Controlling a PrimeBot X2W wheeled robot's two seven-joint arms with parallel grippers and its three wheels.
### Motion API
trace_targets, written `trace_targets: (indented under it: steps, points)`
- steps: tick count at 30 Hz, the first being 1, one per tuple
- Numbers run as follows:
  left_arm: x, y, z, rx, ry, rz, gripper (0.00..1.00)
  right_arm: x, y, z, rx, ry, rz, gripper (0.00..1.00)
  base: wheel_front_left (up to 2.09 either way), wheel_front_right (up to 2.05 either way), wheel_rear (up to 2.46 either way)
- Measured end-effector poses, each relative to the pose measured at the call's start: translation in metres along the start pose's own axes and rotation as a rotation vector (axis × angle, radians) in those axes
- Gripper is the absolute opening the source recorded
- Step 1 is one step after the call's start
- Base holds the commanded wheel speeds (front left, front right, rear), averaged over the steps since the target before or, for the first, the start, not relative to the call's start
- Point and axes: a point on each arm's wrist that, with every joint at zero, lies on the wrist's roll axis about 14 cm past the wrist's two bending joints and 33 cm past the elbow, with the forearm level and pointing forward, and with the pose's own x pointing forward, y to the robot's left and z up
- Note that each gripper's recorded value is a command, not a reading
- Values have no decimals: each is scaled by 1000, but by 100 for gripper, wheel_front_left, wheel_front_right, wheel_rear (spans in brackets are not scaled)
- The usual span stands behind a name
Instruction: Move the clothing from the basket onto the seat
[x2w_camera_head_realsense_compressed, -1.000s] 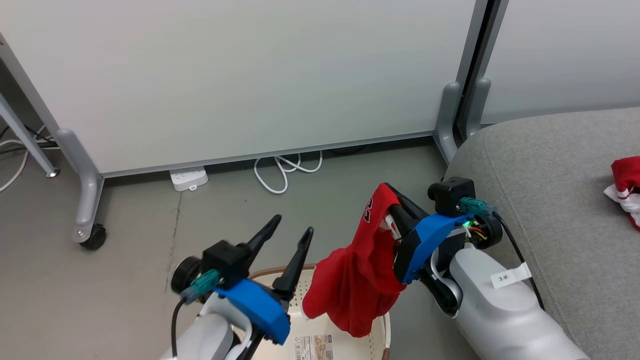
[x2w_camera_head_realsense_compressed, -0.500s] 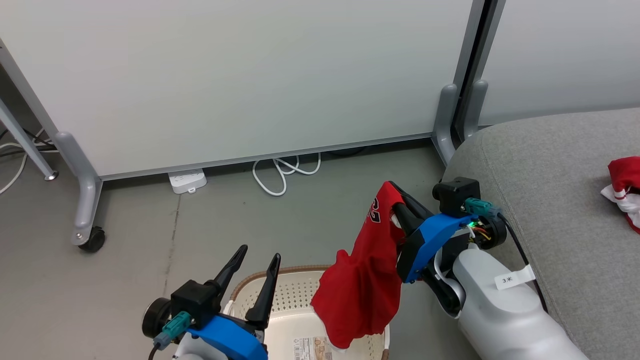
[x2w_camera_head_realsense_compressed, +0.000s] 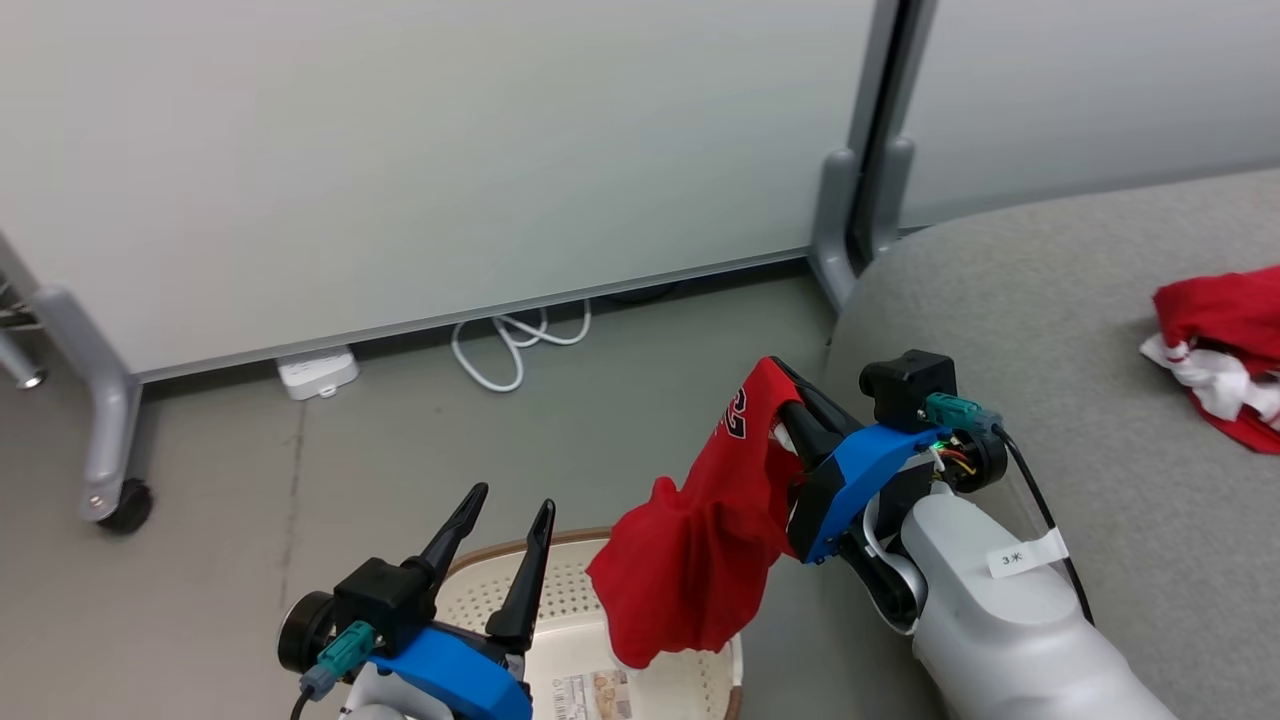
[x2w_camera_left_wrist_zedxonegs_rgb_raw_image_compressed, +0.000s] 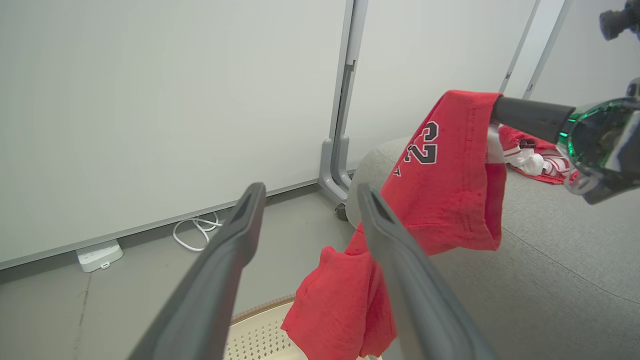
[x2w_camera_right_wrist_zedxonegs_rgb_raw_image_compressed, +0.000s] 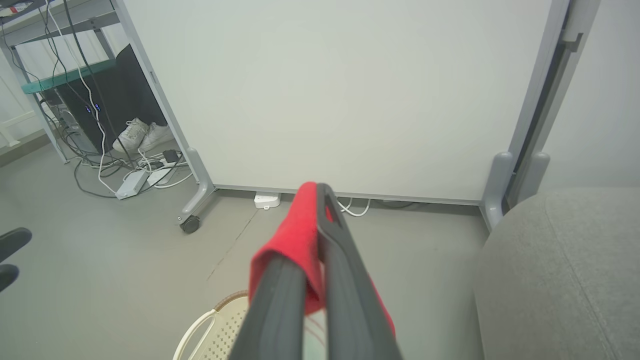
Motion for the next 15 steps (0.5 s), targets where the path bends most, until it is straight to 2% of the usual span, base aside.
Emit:
trace_targets:
  steps: [6,8,15]
  points:
    - [19,-19,-2,-8,7,-72,100,-16,-29,0,-8,-1,-76,0,0,0,0]
    - [33,-42,-9,-15,25,-147,100,-34,-54,0,-2,-6,-150,0,0,0,0]
    - [55,-76,-19,-26,55,-264,100,-67,-98,3,7,-21,-284,0,0,0,0]
